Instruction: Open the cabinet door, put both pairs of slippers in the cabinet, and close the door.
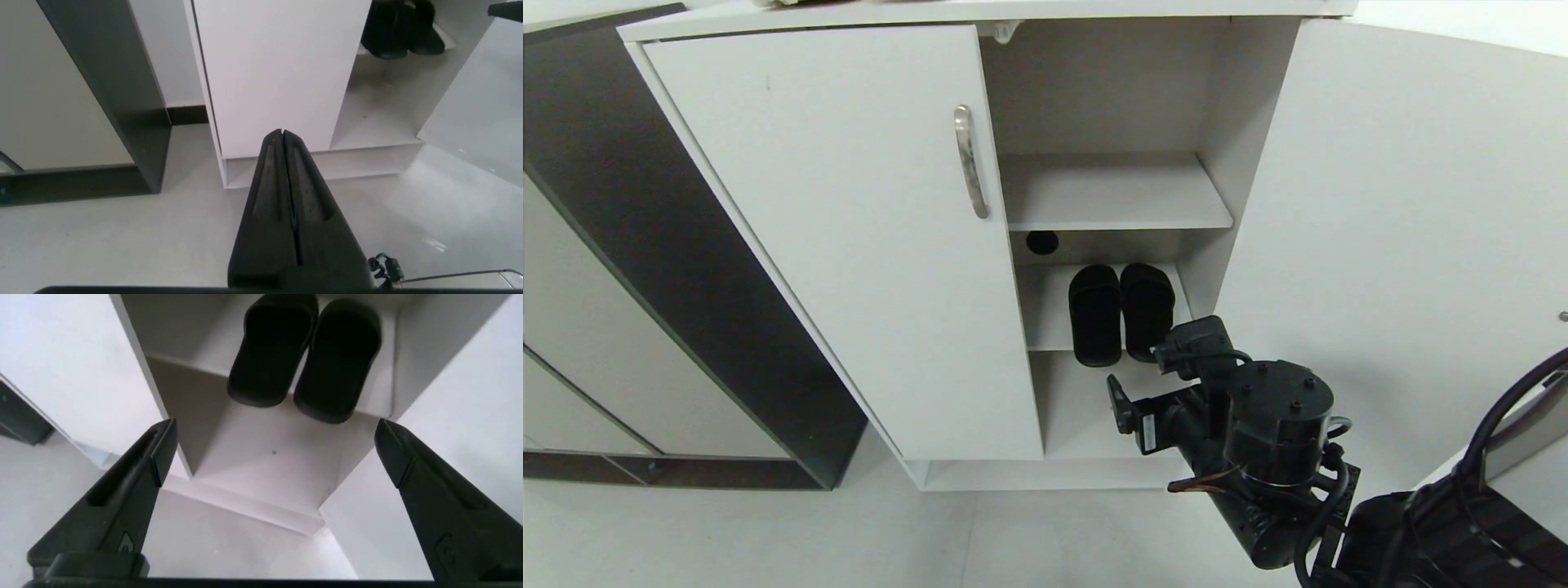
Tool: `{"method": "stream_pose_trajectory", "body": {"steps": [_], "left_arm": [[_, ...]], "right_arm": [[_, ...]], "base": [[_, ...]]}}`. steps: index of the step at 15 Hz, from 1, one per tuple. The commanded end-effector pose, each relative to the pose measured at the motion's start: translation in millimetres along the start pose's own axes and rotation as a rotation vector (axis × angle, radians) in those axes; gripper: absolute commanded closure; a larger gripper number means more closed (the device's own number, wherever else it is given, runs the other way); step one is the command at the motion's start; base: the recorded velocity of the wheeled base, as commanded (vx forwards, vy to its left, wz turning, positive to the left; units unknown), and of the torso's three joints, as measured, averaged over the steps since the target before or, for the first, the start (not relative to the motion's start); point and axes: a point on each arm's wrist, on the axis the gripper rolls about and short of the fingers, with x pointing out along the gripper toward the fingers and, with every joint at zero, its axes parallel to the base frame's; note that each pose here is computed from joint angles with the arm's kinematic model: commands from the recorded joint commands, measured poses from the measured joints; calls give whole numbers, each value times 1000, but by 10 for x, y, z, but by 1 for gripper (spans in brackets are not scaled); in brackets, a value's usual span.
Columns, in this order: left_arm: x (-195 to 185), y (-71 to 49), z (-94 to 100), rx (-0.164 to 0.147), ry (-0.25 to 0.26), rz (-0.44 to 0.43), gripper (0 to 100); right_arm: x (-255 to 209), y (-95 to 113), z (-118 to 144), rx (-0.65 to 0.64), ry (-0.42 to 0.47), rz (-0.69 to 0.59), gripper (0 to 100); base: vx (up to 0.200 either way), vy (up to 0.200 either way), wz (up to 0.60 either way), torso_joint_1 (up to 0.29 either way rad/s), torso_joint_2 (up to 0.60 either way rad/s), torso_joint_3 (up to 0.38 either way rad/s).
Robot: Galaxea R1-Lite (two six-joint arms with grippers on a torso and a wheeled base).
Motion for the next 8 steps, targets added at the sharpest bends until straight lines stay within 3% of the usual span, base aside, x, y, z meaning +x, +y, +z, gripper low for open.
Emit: {"method": "stream_pose_trajectory", "body": {"steps": [1,8], "left_arm": [[0,0,0,0,0,1,100],[0,1,2,3,-1,1,100]], "right_arm": [[-10,-13,3,0,1,0,0],[-81,-59,-17,-11,16,7,0]], "base": [[0,0,0,-2,2,198],[0,0,0,4,4,197]]}}
